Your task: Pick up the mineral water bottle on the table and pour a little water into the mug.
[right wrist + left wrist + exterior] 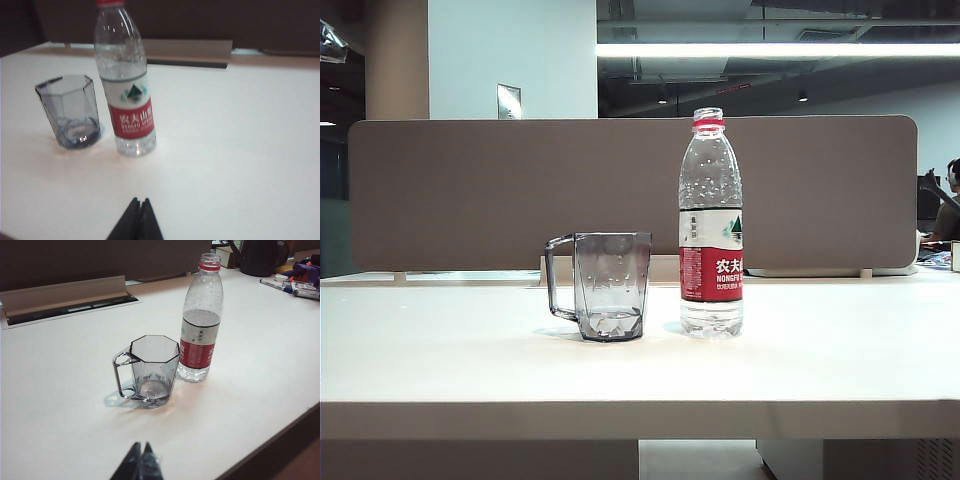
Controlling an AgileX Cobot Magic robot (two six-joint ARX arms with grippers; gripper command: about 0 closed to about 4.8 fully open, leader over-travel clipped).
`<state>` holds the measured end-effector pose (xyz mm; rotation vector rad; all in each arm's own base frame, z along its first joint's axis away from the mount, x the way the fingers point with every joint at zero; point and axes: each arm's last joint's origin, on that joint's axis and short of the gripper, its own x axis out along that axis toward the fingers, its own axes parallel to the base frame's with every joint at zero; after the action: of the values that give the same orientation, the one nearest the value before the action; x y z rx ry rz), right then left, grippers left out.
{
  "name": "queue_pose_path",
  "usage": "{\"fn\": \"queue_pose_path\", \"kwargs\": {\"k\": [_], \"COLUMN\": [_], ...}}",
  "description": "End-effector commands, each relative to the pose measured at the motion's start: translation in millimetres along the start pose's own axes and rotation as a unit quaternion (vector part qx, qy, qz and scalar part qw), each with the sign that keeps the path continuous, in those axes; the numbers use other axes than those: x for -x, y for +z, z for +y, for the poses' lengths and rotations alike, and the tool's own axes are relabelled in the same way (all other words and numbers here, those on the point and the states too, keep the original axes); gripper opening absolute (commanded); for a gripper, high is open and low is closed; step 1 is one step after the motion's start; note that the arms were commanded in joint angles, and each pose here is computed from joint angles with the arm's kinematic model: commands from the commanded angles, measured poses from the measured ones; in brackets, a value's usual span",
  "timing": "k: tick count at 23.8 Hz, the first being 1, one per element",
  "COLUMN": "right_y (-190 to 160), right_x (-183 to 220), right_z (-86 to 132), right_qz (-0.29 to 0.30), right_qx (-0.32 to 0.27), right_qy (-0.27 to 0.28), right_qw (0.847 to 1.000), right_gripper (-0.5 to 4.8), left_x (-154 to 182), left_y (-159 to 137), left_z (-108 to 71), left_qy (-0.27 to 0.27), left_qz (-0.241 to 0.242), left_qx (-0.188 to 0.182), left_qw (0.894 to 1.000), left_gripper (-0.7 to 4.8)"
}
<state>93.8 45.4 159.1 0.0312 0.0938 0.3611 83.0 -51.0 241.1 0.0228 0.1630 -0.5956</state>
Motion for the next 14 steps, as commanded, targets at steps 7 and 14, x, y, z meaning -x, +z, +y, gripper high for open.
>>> {"fn": "queue_pose_path", "kwargs": {"k": [7, 14], "right_y": [-16, -18], "right_x": [5, 4], "right_z": [-1, -1], "right_qz": [0.065, 0.079], "right_qx": [-0.020, -0.020], "right_qy": [0.006, 0.013], "right_qw": [0.998, 0.997], "right_gripper": [-0.05, -0.05], "left_x": [0, 0], "left_y": [2, 2], "left_z": [-0.1, -0.1], "left_qy": [-0.001, -0.001], "left_qz": [-0.007, -0.007], "left_qx": [-0.004, -0.004], "left_qw": [1.000, 1.000], "left_gripper": [-0.05, -0.05]}}
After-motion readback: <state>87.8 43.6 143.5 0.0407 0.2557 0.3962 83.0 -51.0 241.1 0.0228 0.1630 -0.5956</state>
